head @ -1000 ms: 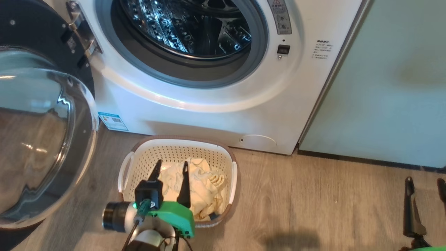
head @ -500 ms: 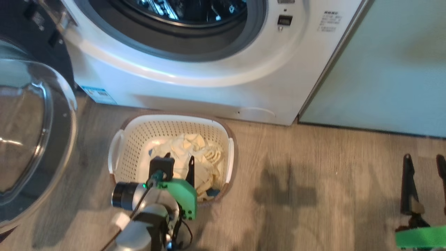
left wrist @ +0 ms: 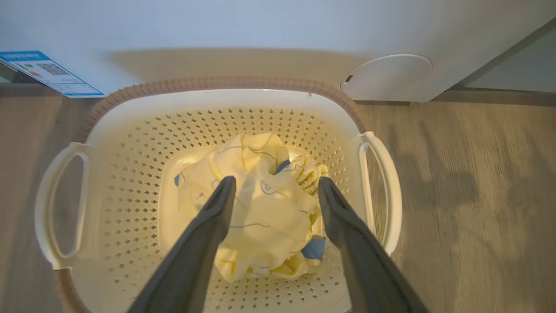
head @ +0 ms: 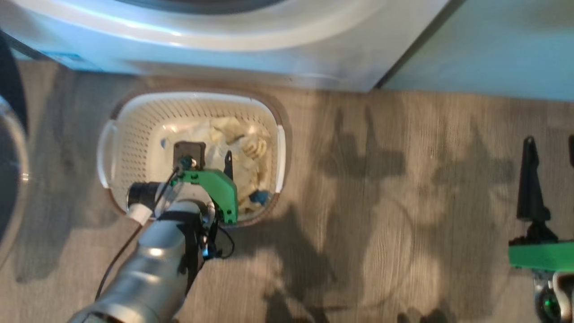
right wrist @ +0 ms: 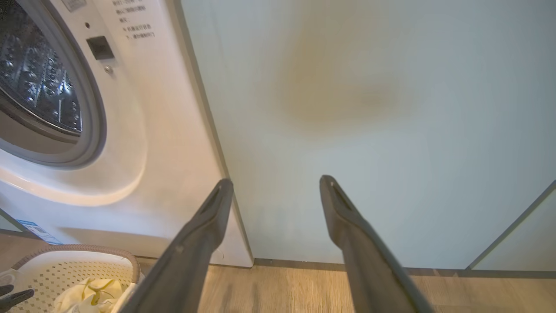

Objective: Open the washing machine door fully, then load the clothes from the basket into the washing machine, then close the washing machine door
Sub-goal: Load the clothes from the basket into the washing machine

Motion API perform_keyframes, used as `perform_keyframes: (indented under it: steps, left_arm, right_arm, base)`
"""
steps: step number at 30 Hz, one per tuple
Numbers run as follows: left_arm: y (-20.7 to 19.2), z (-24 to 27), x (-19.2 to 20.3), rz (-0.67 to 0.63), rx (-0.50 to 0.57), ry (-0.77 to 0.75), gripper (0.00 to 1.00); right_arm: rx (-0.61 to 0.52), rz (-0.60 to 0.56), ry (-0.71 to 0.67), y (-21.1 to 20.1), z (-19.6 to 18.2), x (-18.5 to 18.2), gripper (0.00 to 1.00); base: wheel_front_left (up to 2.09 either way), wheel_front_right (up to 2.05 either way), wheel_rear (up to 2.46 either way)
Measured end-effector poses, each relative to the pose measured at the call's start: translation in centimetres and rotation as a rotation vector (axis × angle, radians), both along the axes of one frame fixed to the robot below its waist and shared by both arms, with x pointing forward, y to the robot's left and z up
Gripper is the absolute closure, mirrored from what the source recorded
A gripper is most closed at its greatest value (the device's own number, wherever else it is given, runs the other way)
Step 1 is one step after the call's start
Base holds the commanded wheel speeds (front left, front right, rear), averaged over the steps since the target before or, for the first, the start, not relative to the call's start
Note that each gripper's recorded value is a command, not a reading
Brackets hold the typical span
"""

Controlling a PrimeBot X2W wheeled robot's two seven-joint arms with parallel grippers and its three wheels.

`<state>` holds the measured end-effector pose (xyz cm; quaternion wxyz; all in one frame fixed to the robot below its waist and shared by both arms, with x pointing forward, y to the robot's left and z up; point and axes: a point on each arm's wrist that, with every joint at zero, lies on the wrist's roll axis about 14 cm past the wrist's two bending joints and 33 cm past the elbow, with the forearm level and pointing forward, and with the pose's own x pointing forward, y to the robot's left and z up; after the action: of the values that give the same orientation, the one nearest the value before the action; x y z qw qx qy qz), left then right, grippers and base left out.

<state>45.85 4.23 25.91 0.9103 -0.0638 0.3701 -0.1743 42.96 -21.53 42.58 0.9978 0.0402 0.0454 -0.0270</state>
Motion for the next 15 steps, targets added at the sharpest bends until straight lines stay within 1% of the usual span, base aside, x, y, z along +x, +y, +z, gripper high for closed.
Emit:
perform_keyframes:
  steps: [7,15]
  left_arm:
    - [-0.7,-5.3,-0.1,0.029,-0.027,0.153,0.00]
    - [-1.6,-10.2,0.9,0.029,-0.032,0.248,0.00]
  right_arm:
    - [-0.010,-0.012,0.056,-0.8,-3.0,1.4,0.00]
    - [-0.019,-0.012,0.116,-1.3,-6.6,2.8,0.00]
  base:
    - [0.00,0.00,0.00]
    - [0.00,0.00,0.00]
